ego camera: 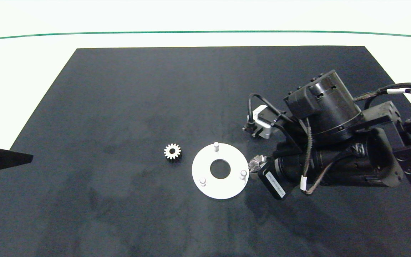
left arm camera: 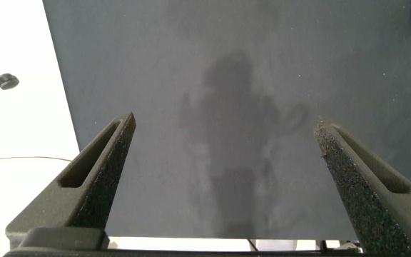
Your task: Install three planetary gears onto the carrier pins
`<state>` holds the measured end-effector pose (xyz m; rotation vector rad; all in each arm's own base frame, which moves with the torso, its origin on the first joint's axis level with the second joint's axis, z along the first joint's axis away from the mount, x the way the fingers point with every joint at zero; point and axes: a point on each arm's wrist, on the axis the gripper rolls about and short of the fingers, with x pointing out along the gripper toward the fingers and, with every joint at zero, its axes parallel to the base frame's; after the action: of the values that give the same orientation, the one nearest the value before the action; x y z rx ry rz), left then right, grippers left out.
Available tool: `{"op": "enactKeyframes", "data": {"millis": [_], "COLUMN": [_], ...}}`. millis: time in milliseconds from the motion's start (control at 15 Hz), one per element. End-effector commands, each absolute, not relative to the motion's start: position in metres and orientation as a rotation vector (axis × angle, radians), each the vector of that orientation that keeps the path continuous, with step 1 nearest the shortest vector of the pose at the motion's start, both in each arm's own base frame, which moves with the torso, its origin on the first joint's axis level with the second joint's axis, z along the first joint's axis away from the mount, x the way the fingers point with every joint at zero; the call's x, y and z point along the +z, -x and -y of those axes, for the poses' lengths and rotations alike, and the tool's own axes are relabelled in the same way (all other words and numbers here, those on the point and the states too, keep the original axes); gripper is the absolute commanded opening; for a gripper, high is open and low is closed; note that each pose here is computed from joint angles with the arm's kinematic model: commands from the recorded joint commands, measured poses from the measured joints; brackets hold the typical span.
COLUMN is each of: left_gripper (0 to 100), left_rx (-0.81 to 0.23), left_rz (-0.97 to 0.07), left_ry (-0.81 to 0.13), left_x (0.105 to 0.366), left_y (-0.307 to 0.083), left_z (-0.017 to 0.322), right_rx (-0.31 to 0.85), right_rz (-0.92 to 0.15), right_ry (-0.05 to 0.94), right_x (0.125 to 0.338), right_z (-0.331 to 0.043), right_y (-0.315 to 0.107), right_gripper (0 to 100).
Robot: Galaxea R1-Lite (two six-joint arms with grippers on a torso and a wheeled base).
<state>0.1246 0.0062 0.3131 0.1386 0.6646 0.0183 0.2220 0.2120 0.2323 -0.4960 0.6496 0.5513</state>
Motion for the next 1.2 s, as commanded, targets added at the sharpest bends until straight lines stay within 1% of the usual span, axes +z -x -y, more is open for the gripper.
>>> {"op": "enactKeyframes", "data": {"millis": [67, 200, 1200], "left_gripper": [100, 100, 100], "left_rx": [0.019, 0.02, 0.018], "left_rz": [-0.668, -0.668, -0.668], "left_ry": [-0.14, -0.139, -0.141], "left_x": [0.313, 0.313, 0.313], "left_y": [-0.124, -0.124, -0.123], "left_z": [-0.006, -0.006, -0.006], "right_rx": [0.551, 0.551, 0.547], "right_rz": [-0.674, -0.684, -0.705], "right_ry": [0.524, 0.531, 0.533], "right_x": [0.221, 0.216, 0.209], "right_z": [-0.229, -0.232, -0.236], "right_y": [-0.233, -0.235, -0.239], "right_gripper": [28, 28, 28]}}
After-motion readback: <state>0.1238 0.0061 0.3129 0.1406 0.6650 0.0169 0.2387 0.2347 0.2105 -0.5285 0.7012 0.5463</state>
